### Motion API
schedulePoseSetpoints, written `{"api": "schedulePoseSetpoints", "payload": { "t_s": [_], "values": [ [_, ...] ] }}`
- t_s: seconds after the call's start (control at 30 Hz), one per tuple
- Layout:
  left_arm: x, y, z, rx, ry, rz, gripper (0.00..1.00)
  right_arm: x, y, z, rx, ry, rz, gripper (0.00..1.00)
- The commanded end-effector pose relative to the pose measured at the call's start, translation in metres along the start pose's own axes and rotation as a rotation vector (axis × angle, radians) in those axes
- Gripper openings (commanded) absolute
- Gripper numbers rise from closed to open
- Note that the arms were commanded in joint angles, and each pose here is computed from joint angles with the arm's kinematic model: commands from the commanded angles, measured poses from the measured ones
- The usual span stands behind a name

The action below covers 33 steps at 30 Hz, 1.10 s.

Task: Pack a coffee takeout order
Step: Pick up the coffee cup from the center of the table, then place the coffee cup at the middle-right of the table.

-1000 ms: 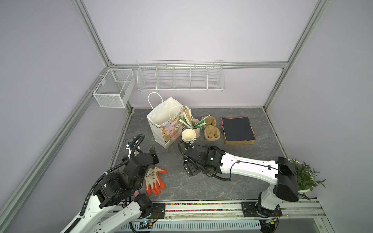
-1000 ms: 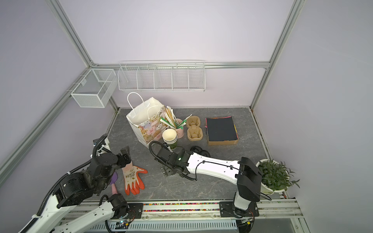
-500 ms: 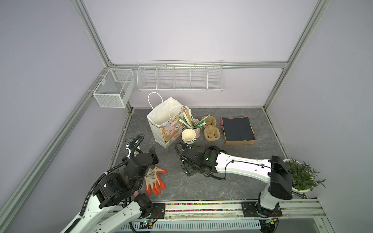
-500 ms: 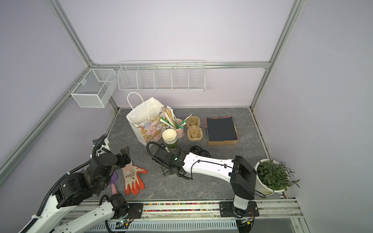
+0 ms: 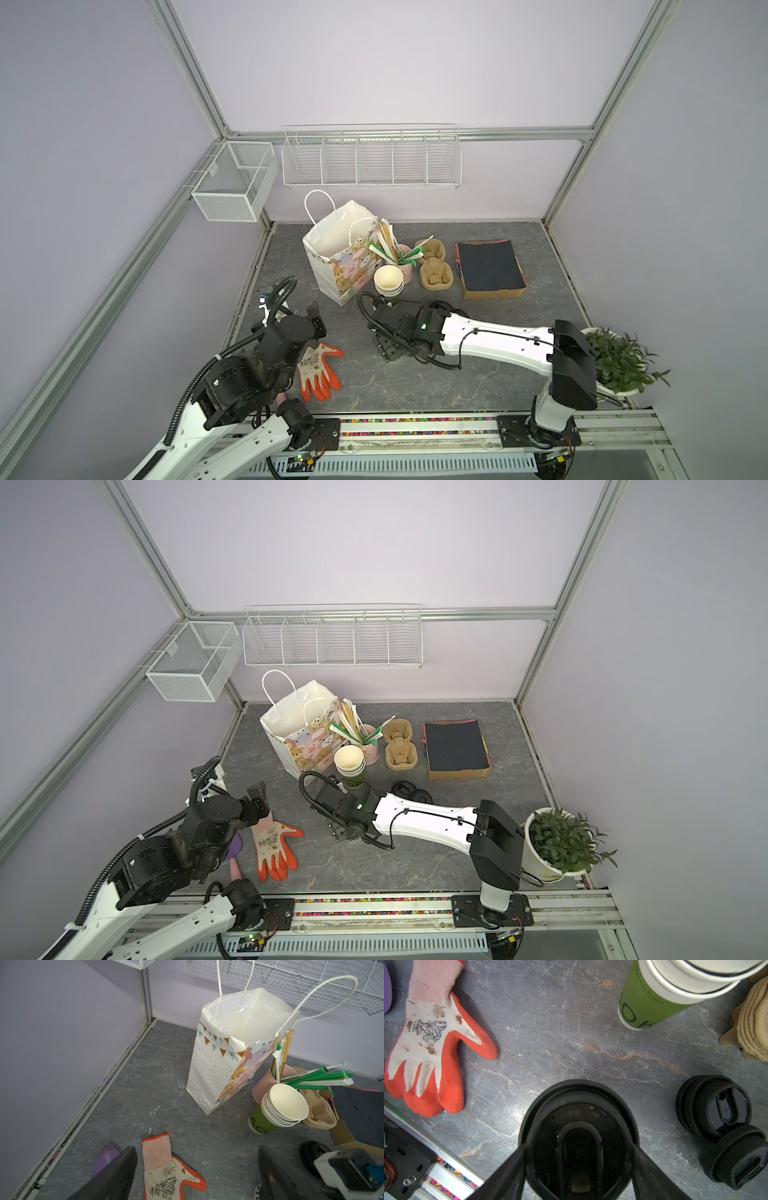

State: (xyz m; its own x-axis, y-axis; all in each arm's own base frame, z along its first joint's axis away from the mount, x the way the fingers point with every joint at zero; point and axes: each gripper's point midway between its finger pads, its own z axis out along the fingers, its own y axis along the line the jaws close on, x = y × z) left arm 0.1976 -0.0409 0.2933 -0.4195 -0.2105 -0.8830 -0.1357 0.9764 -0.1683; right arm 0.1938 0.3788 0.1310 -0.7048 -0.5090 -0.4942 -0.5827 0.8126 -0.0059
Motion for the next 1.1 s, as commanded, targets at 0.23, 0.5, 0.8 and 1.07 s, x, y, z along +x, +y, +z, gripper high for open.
{"api": "schedulePoseSetpoints", "payload": {
  "t_s": [0.23,0.5,0.8,1.07],
  "values": [
    [0.006,0.01,0.001,-0.04,0.01,0.046,0.91,-0.006,-0.019,-0.038,0.008,-0.051,0.049,0.76],
    [0.006,0.01,0.001,-0.039,0.012,0.047,0.91,0.011,-0.078,-0.084,0.151,-0.112,0.122,0.76],
    [0.008,0.006,0.002,-0.025,0.023,0.056,0.91,0.061,-0.188,-0.134,0.343,-0.126,0.365,0.76],
    [0.01,0.002,0.003,-0.011,0.031,0.063,0.9,0.088,-0.259,-0.151,0.503,-0.122,0.566,0.76]
  ]
}}
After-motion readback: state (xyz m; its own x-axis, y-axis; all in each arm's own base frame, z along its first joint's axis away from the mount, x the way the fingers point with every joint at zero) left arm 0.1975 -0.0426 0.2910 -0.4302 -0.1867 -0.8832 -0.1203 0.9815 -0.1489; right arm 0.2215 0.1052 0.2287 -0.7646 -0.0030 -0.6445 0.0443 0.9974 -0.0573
